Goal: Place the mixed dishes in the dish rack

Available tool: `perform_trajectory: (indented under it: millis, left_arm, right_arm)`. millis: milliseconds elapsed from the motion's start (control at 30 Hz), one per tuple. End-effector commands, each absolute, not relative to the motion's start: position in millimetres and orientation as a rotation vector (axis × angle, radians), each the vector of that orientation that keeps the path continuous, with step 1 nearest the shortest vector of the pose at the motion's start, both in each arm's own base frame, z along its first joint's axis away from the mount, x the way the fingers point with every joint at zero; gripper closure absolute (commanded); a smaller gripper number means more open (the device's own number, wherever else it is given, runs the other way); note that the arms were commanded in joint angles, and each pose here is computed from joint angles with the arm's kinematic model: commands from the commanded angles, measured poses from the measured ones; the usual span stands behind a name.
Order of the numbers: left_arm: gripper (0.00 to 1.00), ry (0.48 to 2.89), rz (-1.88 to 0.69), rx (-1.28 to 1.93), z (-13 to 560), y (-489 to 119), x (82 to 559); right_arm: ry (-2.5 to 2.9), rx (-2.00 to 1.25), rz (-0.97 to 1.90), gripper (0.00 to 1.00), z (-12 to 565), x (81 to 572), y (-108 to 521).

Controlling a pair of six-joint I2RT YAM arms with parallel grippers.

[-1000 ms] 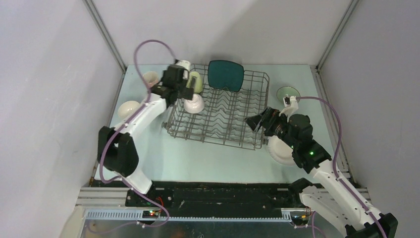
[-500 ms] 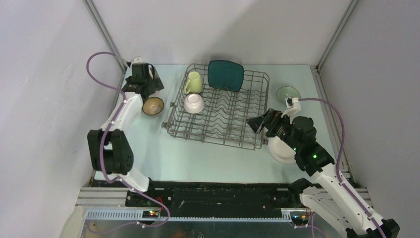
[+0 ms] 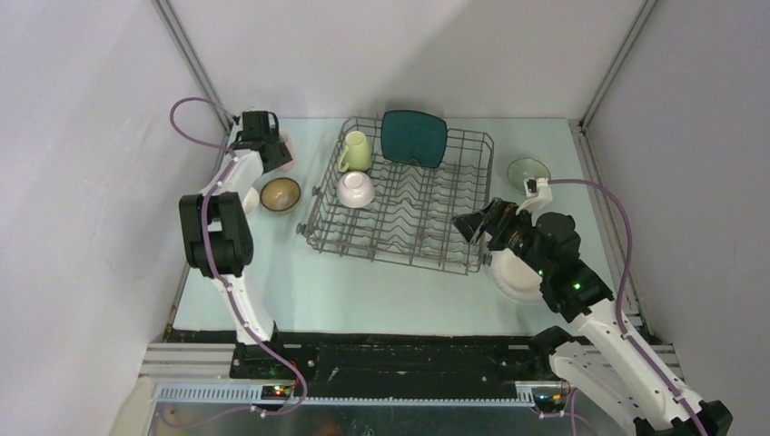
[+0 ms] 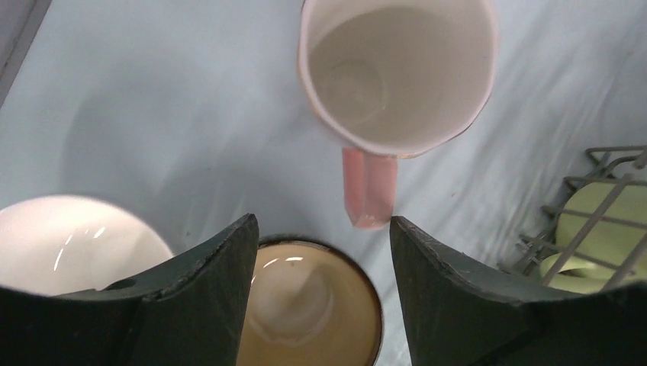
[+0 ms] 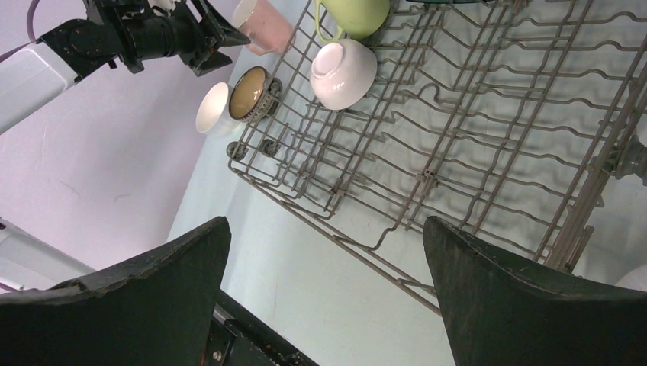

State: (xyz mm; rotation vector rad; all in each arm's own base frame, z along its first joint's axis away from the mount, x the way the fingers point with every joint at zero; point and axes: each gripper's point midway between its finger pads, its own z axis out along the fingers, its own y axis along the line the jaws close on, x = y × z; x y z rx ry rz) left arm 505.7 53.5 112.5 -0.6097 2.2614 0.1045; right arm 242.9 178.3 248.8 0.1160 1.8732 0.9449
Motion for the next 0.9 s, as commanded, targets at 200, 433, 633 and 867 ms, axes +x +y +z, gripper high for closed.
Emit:
perform_trajectory:
  millis: [200, 433, 633, 867]
  left_arm:
    - [0.30, 2.225, 0.020, -0.572, 127, 46, 541]
    - [0.31, 2.260, 0.017, -0.597, 114, 46, 552]
    - [0.41, 2.321, 0.035, -0.629, 97, 47, 559]
    - [0.99, 2.271, 0.046, -0.605, 110, 50, 558]
  right_arm:
    - [1.829, 0.116, 0.947, 0.00, 259, 253, 180]
    - [1.835, 0.111, 0.947, 0.00, 257, 256, 181]
    - [1.833, 0.110, 0.954, 0.00, 257, 256, 181]
    - [1.838, 0.114, 0.953, 0.00, 256, 257, 180]
